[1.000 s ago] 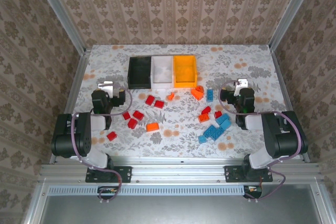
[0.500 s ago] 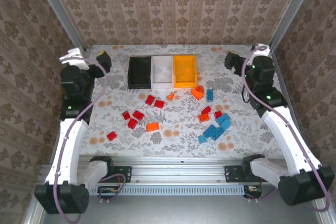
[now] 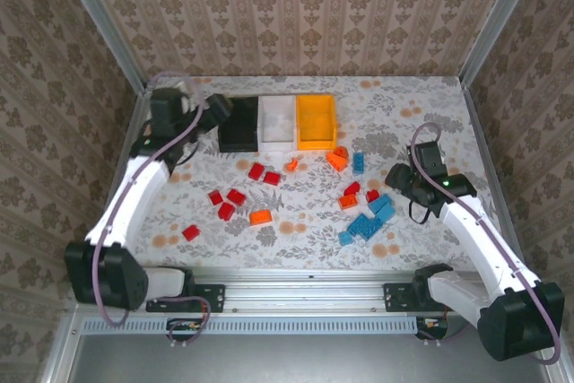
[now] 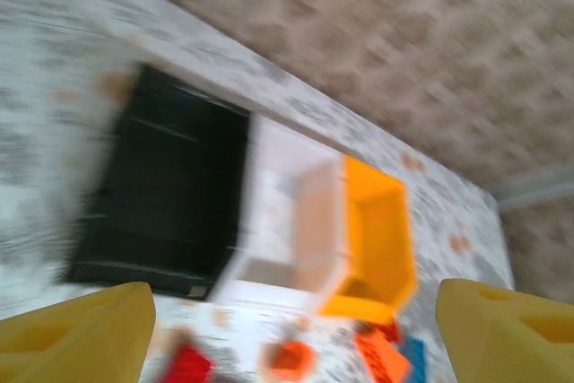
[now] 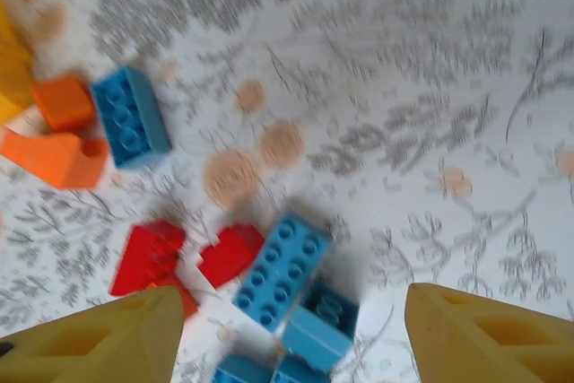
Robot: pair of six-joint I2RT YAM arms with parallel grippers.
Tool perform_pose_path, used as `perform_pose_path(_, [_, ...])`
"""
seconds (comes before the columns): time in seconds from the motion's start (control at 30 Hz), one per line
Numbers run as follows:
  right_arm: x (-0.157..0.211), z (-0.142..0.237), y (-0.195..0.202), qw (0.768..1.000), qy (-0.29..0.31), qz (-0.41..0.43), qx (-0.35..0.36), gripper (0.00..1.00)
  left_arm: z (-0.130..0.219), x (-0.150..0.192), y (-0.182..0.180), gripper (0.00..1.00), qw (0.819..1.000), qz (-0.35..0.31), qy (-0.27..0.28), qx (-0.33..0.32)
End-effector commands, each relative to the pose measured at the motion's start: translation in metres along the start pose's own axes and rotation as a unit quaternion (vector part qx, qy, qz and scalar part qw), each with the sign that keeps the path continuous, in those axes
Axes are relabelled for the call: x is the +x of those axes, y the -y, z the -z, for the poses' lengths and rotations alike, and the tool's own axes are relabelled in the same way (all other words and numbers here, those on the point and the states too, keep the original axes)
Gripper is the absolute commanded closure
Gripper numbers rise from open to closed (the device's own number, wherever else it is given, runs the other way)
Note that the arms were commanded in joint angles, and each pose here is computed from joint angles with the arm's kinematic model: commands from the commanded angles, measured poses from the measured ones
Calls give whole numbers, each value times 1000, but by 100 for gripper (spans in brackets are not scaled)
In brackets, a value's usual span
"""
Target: Sort the legos into containers by color
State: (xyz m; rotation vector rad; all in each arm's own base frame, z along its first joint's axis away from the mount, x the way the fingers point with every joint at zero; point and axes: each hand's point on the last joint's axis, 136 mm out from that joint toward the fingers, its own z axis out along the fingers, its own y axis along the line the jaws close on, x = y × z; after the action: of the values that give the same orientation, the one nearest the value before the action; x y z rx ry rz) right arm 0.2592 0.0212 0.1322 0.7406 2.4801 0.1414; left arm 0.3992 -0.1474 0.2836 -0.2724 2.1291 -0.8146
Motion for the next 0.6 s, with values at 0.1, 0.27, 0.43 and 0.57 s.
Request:
perform_pose_path(0.1, [45, -10, 14, 996, -68, -45, 27, 32, -45, 61, 74, 13, 984, -45, -156, 76])
perform_pose_path(0.27, [61, -23, 6, 993, -101, -63, 8, 32, -67, 111, 57, 10, 967, -38, -243, 69])
perform_pose_path(0.43, [64, -37, 2, 990, -118, -70, 18, 35, -68, 120, 46, 10, 967, -30, -246, 60])
perform_pose_path(0.57, [61, -42, 4, 990, -115, -73, 31, 37, -66, 132, 54, 10, 965, -39, -253, 64])
